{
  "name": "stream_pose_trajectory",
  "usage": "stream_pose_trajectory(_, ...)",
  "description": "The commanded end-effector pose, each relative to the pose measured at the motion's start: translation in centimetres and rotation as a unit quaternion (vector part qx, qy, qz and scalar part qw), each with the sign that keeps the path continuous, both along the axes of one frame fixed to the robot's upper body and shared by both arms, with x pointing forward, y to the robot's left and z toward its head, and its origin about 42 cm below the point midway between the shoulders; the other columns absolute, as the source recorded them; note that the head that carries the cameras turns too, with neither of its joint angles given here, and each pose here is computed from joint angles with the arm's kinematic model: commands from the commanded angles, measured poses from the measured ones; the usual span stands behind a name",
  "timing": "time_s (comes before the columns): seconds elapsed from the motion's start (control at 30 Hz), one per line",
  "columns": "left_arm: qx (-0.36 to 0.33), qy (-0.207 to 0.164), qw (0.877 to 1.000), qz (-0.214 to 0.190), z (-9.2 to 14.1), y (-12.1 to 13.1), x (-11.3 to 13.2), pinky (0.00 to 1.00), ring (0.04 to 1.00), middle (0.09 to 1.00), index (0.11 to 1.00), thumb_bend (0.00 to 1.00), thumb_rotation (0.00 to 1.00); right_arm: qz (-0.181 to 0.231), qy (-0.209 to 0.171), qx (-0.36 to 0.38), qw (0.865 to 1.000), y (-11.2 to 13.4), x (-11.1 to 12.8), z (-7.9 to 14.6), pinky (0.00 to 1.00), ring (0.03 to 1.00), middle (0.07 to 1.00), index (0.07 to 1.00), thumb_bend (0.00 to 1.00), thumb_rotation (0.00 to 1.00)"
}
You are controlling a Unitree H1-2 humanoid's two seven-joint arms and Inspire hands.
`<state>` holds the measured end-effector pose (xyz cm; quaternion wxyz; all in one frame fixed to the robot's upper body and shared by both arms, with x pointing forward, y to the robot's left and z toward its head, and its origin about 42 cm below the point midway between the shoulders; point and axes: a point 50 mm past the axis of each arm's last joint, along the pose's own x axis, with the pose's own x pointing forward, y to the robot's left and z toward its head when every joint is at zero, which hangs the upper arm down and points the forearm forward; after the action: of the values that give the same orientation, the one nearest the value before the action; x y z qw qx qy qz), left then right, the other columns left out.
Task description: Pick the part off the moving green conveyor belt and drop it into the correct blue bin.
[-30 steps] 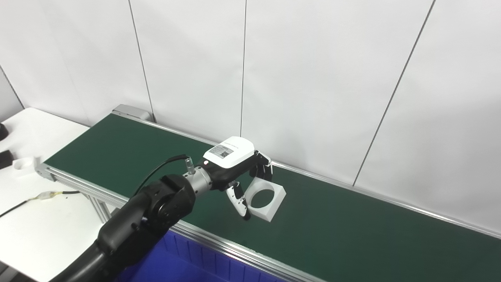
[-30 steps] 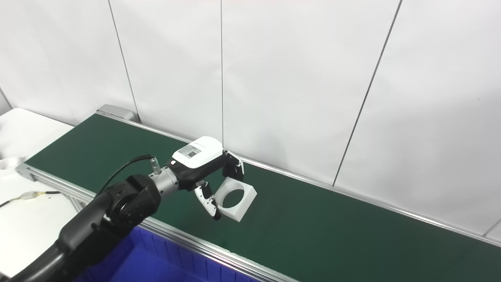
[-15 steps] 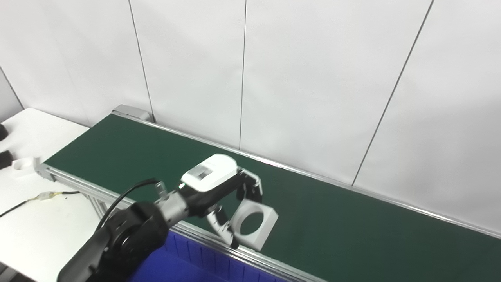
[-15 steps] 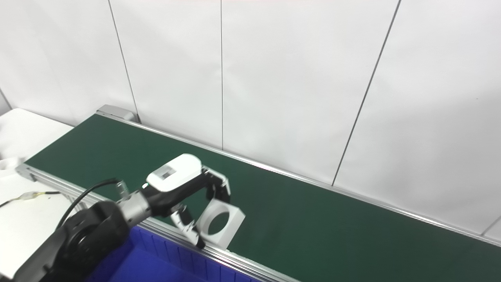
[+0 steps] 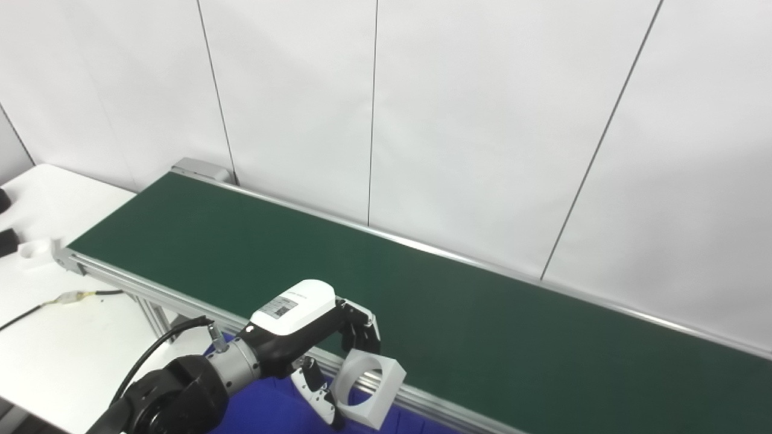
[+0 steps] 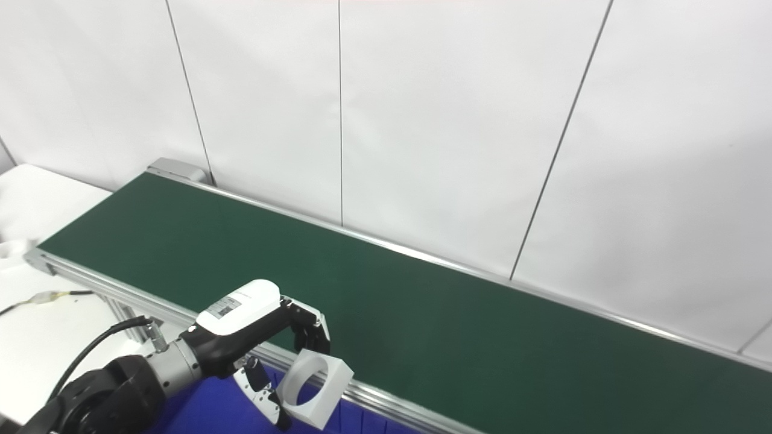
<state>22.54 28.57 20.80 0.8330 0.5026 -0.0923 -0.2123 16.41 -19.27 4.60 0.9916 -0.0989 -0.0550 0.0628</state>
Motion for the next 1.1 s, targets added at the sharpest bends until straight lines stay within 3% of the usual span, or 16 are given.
stream_pose_trajectory(0.0,-0.012,-0.019,1.000,0.008,0.4,0.3,-0.2,0.53,0.450,0.436,0.514,0.52,0.00,0.010,-0.045,0.014,0.999,0.2,0.3,1.5,0.65,0.721,0.785,0.864,0.49,0.70)
stream_pose_trajectory(0.43,-0.047,0.036,0.998,0.023,-3.1,0.0,-1.6,0.53,0.442,0.437,0.513,0.52,0.00,0.006,-0.062,0.012,0.998,-0.2,0.9,3.3,0.63,0.703,0.770,0.836,0.45,0.60)
stream_pose_trajectory(0.53,-0.059,0.046,0.997,0.021,-3.6,-0.2,-1.7,0.53,0.438,0.441,0.511,0.52,0.00,0.003,-0.063,0.012,0.998,-0.3,1.1,3.7,0.64,0.704,0.770,0.834,0.47,0.61)
stream_pose_trajectory(0.7,-0.072,0.065,0.995,0.016,-4.4,-0.5,-1.4,0.43,0.415,0.440,0.510,0.52,0.00,-0.003,-0.063,0.015,0.998,-0.8,1.4,4.1,0.64,0.703,0.767,0.832,0.53,0.65)
stream_pose_trajectory(1.07,-0.041,0.072,0.997,0.010,-6.6,-1.5,-0.6,0.45,0.424,0.434,0.512,0.52,0.00,-0.008,-0.066,0.019,0.998,-1.8,1.6,4.8,0.64,0.712,0.769,0.838,0.52,0.70)
